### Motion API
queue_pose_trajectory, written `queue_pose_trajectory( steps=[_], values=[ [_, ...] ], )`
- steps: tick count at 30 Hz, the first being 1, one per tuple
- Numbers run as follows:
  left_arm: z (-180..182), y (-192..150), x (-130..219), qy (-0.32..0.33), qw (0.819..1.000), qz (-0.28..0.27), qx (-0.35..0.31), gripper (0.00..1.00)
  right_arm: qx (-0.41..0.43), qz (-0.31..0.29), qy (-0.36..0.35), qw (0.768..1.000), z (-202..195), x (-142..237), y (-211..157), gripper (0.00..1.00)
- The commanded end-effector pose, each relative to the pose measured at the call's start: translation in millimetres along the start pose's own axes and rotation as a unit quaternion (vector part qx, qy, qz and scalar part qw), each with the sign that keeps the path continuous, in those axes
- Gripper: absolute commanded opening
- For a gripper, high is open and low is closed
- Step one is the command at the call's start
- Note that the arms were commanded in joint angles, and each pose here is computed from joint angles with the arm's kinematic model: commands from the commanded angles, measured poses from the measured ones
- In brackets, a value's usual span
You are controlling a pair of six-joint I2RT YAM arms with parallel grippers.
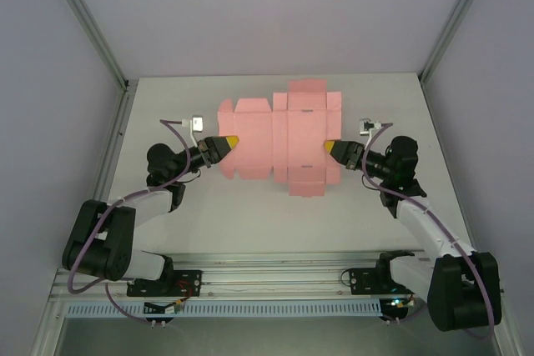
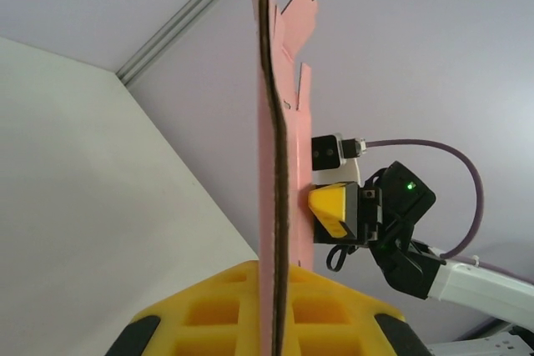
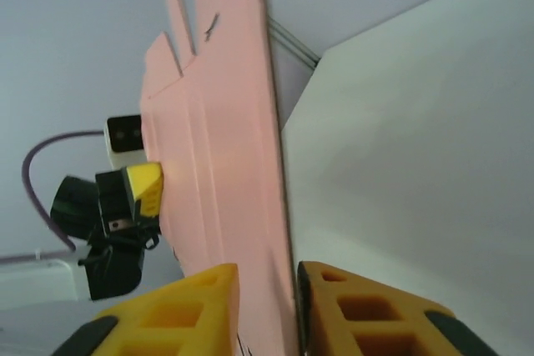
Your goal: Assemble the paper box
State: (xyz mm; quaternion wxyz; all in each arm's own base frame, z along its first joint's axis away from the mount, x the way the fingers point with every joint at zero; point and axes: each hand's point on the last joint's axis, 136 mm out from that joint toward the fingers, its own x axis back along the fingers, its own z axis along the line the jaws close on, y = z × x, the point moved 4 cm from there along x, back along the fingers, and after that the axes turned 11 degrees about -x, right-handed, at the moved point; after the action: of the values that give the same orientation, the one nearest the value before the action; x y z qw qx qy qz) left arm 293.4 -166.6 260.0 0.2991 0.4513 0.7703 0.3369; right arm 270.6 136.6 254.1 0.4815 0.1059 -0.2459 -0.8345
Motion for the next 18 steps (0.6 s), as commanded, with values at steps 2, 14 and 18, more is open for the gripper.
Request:
queue_pose_trajectory(
  steps=[2, 14, 18],
  values=[
    [3, 5, 3, 0.015, 1.0, -0.022, -0.016, 0.0, 0.054, 0.019, 0.062, 0.996, 31, 2, 6, 0.12],
    [39, 0, 26, 0.16, 0.987, -0.023, 0.013, 0.98, 0.093, 0.042, -0.019, 0.995, 25, 3, 10, 0.0],
    [52, -4, 57, 0.321, 0.947, 0.002, -0.009, 1.0, 0.101, 0.078, -0.104, 0.986, 14, 3, 17, 0.01]
  ],
)
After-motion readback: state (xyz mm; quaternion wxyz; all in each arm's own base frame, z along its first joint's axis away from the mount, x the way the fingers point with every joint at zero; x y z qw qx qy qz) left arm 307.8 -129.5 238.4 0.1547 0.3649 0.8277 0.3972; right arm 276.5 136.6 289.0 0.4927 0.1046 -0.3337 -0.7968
